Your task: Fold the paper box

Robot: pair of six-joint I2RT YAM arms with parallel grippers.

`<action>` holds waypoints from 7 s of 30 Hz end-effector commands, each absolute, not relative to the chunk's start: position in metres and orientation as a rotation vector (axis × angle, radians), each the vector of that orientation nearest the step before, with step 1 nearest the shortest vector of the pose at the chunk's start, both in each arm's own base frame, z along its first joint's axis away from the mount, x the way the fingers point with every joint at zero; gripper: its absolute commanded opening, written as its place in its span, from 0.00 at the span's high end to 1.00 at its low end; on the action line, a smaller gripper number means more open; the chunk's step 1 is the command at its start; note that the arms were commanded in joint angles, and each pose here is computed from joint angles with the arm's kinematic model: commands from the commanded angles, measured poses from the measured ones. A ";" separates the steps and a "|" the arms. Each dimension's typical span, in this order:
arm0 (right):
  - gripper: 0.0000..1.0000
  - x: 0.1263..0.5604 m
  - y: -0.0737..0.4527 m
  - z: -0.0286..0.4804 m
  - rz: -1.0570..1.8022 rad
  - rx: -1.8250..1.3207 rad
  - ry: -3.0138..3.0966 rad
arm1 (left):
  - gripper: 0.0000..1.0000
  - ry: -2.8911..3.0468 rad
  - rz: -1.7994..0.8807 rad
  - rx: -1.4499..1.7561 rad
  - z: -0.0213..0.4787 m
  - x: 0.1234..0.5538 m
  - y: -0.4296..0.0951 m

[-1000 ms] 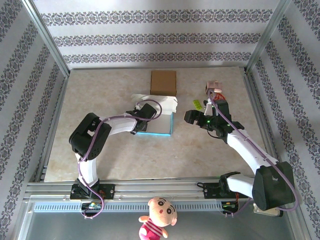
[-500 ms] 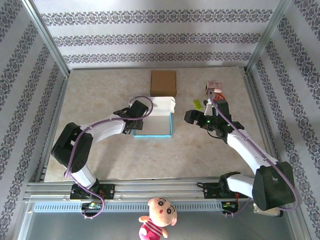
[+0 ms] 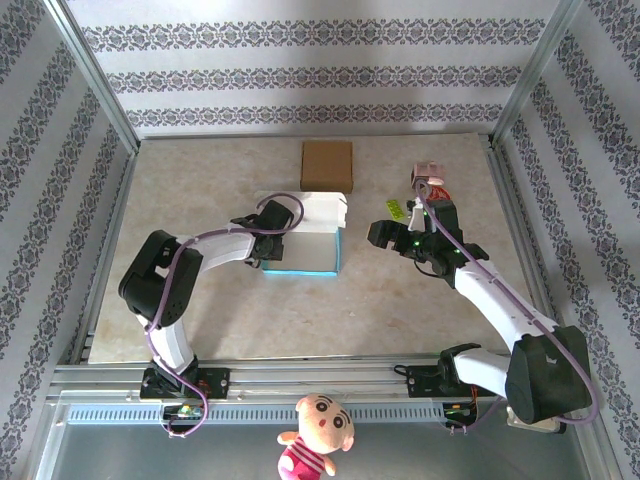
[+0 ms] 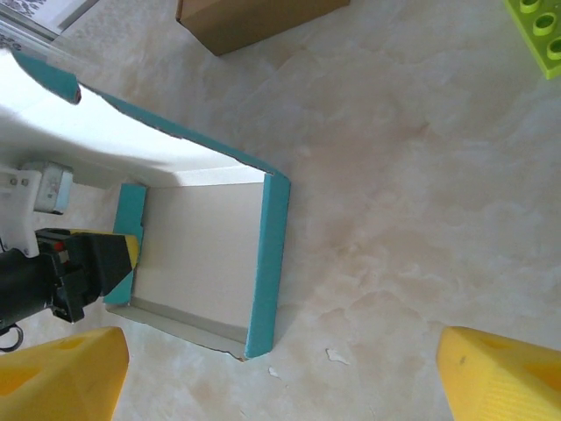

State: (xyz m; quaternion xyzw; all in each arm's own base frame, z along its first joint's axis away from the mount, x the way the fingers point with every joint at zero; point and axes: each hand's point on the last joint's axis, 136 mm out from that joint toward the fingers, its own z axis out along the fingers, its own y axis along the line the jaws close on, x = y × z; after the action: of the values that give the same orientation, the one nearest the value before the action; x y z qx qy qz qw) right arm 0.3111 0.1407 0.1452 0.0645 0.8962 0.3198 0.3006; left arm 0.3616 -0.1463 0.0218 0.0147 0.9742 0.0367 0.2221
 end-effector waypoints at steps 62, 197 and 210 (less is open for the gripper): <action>0.73 0.340 0.250 0.018 0.512 0.204 2.497 | 1.00 2.858 -0.069 0.202 -0.080 0.327 -0.172; 0.92 0.361 0.244 0.150 0.594 -0.308 2.524 | 0.93 2.614 -0.501 -0.088 0.163 0.352 -0.147; 0.93 0.327 0.246 0.132 0.617 -0.265 2.503 | 0.93 2.479 -0.516 -0.175 0.157 0.328 -0.154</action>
State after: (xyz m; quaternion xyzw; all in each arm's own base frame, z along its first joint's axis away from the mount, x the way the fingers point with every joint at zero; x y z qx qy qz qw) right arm 0.3375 0.2485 0.1393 -0.1161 0.9245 0.2345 0.2773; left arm 0.3259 -0.1480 0.1466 -0.0425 0.9459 -0.1735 0.2710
